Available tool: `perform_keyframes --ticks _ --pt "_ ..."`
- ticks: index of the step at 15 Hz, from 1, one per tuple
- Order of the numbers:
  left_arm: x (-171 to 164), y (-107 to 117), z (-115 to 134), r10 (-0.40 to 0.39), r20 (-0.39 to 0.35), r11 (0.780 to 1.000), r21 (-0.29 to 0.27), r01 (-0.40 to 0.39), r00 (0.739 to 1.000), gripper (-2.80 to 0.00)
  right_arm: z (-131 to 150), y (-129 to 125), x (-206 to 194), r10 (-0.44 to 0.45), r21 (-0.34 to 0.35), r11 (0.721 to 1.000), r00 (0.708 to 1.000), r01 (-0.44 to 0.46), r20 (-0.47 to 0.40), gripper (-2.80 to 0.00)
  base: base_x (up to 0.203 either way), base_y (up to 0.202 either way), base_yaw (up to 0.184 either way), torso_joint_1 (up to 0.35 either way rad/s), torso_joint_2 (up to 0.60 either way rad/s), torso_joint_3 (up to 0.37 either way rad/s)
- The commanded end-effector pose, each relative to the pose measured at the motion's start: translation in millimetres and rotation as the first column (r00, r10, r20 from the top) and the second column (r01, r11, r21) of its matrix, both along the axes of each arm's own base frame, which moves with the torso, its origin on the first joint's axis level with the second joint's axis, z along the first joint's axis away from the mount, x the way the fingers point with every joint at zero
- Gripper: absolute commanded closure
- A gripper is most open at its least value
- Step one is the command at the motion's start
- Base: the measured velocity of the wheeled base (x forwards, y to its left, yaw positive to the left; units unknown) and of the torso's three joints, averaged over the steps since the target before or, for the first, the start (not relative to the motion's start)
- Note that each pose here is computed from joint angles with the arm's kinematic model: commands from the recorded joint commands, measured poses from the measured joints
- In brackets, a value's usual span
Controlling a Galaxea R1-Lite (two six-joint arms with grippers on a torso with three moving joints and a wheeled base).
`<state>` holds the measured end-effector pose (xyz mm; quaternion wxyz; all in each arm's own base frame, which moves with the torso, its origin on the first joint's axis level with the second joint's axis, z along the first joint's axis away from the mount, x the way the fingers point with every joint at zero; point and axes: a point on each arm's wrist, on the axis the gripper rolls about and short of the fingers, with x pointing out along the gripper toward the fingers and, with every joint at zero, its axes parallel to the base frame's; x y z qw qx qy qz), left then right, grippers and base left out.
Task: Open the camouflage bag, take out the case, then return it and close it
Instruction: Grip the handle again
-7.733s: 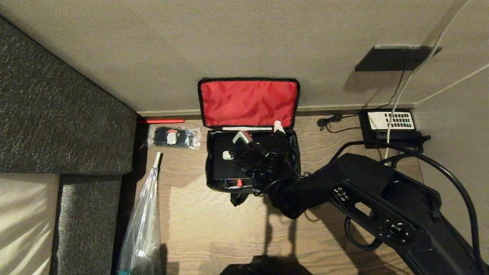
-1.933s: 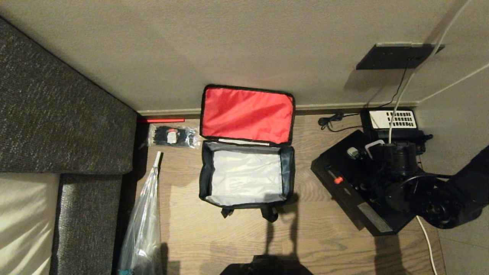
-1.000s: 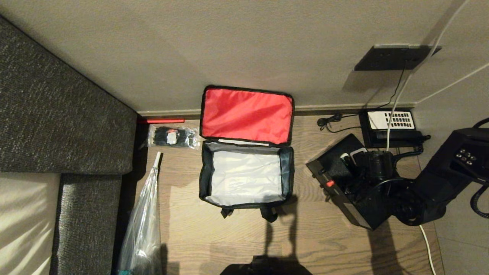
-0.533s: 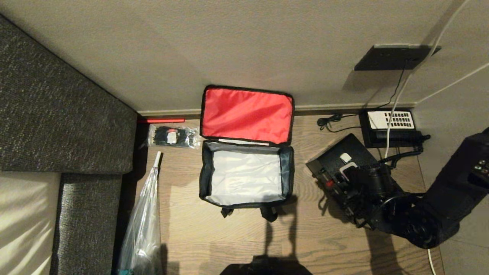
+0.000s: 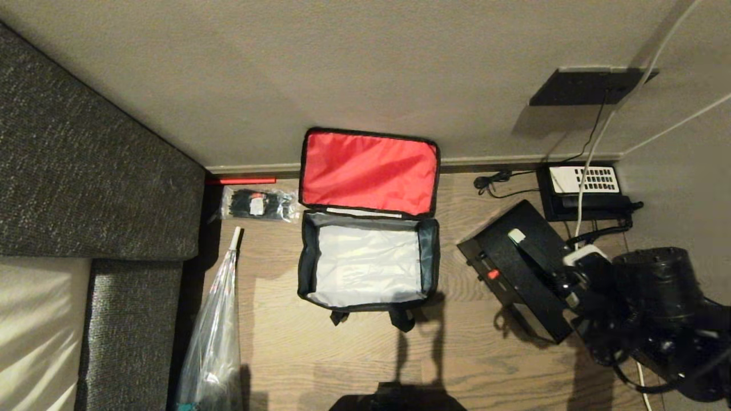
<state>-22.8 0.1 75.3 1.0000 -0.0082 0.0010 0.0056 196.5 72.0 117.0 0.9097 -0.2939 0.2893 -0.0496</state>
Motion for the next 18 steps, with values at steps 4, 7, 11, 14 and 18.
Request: perform_keyframes --ticks 4,7,11,14,18 --pt "0.1 0.0 -0.9 0.001 -0.001 1.0 0.0 -0.001 1.0 0.0 16.8 -43.9 -95.7 -0.163 -0.026 0.986 0.984 0.162 -0.07 0.0 0.0 0.0 0.0 0.0 0.0 0.0" --pt "0.1 0.0 -0.9 0.001 -0.001 1.0 0.0 -0.001 1.0 0.0 20.7 -56.4 -123.0 -0.193 -0.026 0.981 0.979 0.192 -0.07 0.0 0.0 0.0 0.0 0.0 0.0 0.0" --pt "0.1 0.0 -0.9 0.001 -0.001 1.0 0.0 -0.001 1.0 0.0 24.5 -62.3 -138.4 -0.146 0.061 0.987 0.989 0.148 -0.038 0.0 0.0 0.0 0.0 0.0 0.0 0.0" --pt "0.1 0.0 -0.9 0.001 -0.001 1.0 0.0 -0.001 1.0 0.0 27.6 -65.4 -142.6 -0.161 0.078 0.984 0.987 0.161 -0.008 0.0 0.0 0.0 0.0 0.0 0.0 0.0" --pt "0.1 0.0 -0.9 0.001 -0.001 1.0 0.0 -0.001 1.0 0.0 30.7 -69.0 -149.0 -0.18 0.119 0.978 0.983 0.174 0.041 0.0 0.0 0.0 0.0 0.0 0.0 0.0"
